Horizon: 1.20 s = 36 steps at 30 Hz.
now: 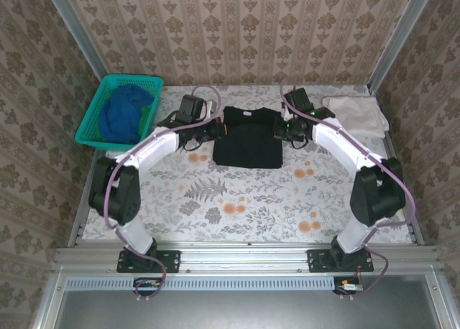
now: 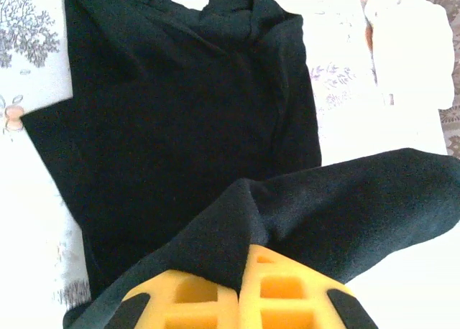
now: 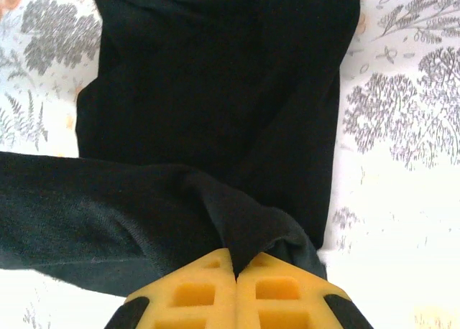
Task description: Fold and stack the t-shirts
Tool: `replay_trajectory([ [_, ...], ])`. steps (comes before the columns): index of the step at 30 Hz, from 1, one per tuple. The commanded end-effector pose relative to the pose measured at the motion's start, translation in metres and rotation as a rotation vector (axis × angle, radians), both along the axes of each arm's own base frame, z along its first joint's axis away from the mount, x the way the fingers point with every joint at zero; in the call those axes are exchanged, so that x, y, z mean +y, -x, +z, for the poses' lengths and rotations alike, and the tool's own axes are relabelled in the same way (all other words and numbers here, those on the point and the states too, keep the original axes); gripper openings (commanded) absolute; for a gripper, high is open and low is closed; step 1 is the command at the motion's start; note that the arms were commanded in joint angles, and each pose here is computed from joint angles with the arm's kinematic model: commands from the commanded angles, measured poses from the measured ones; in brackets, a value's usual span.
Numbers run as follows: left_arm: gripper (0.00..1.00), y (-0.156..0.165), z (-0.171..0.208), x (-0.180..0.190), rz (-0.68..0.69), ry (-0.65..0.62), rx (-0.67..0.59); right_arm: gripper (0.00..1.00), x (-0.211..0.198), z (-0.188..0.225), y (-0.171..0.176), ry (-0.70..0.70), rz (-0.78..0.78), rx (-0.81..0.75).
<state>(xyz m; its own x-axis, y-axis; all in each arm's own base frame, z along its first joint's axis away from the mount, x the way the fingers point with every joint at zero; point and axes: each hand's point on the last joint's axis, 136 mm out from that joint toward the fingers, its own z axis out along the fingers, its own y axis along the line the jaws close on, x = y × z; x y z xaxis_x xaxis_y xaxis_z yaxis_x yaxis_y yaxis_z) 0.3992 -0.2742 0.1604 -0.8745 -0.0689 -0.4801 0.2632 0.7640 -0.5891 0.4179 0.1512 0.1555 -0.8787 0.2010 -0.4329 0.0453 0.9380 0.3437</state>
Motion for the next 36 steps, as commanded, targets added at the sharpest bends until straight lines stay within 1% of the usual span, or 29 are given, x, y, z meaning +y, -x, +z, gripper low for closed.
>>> replay_trajectory([
  [1, 0.00, -0.028, 0.011, 0.000, -0.024, 0.049, -0.029, 0.00, 0.001, 0.001, -0.027, -0.045, 0.023, -0.009],
  [4, 0.00, -0.056, 0.000, 0.002, -0.008, 0.056, 0.001, 0.00, -0.003, -0.008, -0.050, -0.071, 0.007, 0.007],
  [6, 0.00, -0.073, -0.002, -0.004, -0.021, 0.077, 0.007, 0.00, -0.005, -0.014, -0.063, -0.082, 0.003, 0.015],
  [8, 0.01, -0.085, -0.009, -0.005, -0.019, 0.073, 0.021, 0.00, -0.008, -0.019, -0.075, -0.090, -0.004, 0.020],
  [10, 0.04, -0.098, -0.015, -0.008, -0.016, 0.074, 0.035, 0.00, -0.011, -0.025, -0.085, -0.091, -0.012, 0.024],
  [12, 0.01, -0.108, -0.022, -0.013, -0.031, 0.082, 0.054, 0.00, -0.017, -0.033, -0.095, -0.092, -0.027, 0.040],
  [15, 0.02, -0.119, -0.024, -0.018, -0.031, 0.085, 0.055, 0.00, -0.018, -0.034, -0.106, -0.123, -0.030, 0.036],
  [17, 0.08, -0.129, -0.023, -0.019, -0.024, 0.084, 0.043, 0.00, -0.022, -0.034, -0.112, -0.115, -0.038, 0.024],
  [18, 0.15, -0.134, -0.022, -0.020, -0.019, 0.084, 0.034, 0.00, -0.026, -0.033, -0.117, -0.112, -0.054, 0.016],
  [20, 0.18, -0.141, -0.018, -0.022, -0.020, 0.098, 0.019, 0.00, -0.032, -0.036, -0.126, -0.130, -0.076, 0.012],
  [21, 0.23, -0.145, -0.015, -0.022, -0.020, 0.102, 0.003, 0.00, -0.036, -0.037, -0.131, -0.139, -0.092, 0.006],
  [22, 0.24, -0.147, -0.011, -0.022, -0.015, 0.100, -0.015, 0.00, -0.039, -0.039, -0.136, -0.141, -0.104, 0.001],
  [23, 0.27, -0.149, -0.007, -0.020, -0.013, 0.099, -0.036, 0.01, -0.043, -0.044, -0.141, -0.143, -0.117, 0.001],
  [24, 0.35, -0.152, -0.002, -0.018, -0.009, 0.096, -0.060, 0.05, -0.046, -0.048, -0.146, -0.146, -0.126, -0.001],
  [26, 0.43, -0.157, 0.001, -0.009, 0.018, 0.073, -0.085, 0.06, -0.053, -0.062, -0.156, -0.146, -0.149, 0.024],
  [27, 0.47, -0.158, 0.001, -0.003, 0.031, 0.063, -0.088, 0.08, -0.056, -0.068, -0.160, -0.148, -0.158, 0.036],
  [28, 0.48, -0.160, 0.002, 0.004, 0.043, 0.057, -0.096, 0.16, -0.058, -0.072, -0.163, -0.151, -0.163, 0.044],
  [30, 0.48, -0.159, -0.002, 0.016, 0.066, 0.032, -0.111, 0.27, -0.065, -0.076, -0.168, -0.142, -0.182, 0.053],
  [32, 0.47, -0.151, -0.008, 0.019, 0.049, 0.001, -0.121, 0.40, -0.071, -0.067, -0.170, -0.113, -0.189, 0.034],
  [33, 0.47, -0.144, -0.013, 0.018, 0.030, -0.015, -0.119, 0.44, -0.076, -0.059, -0.170, -0.084, -0.202, 0.019],
  [34, 0.47, -0.137, -0.017, 0.013, 0.006, -0.026, -0.117, 0.45, -0.079, -0.052, -0.168, -0.062, -0.208, 0.005],
  [36, 0.47, -0.119, -0.030, -0.003, -0.065, -0.047, -0.112, 0.49, -0.092, -0.037, -0.158, 0.017, -0.245, -0.017],
])
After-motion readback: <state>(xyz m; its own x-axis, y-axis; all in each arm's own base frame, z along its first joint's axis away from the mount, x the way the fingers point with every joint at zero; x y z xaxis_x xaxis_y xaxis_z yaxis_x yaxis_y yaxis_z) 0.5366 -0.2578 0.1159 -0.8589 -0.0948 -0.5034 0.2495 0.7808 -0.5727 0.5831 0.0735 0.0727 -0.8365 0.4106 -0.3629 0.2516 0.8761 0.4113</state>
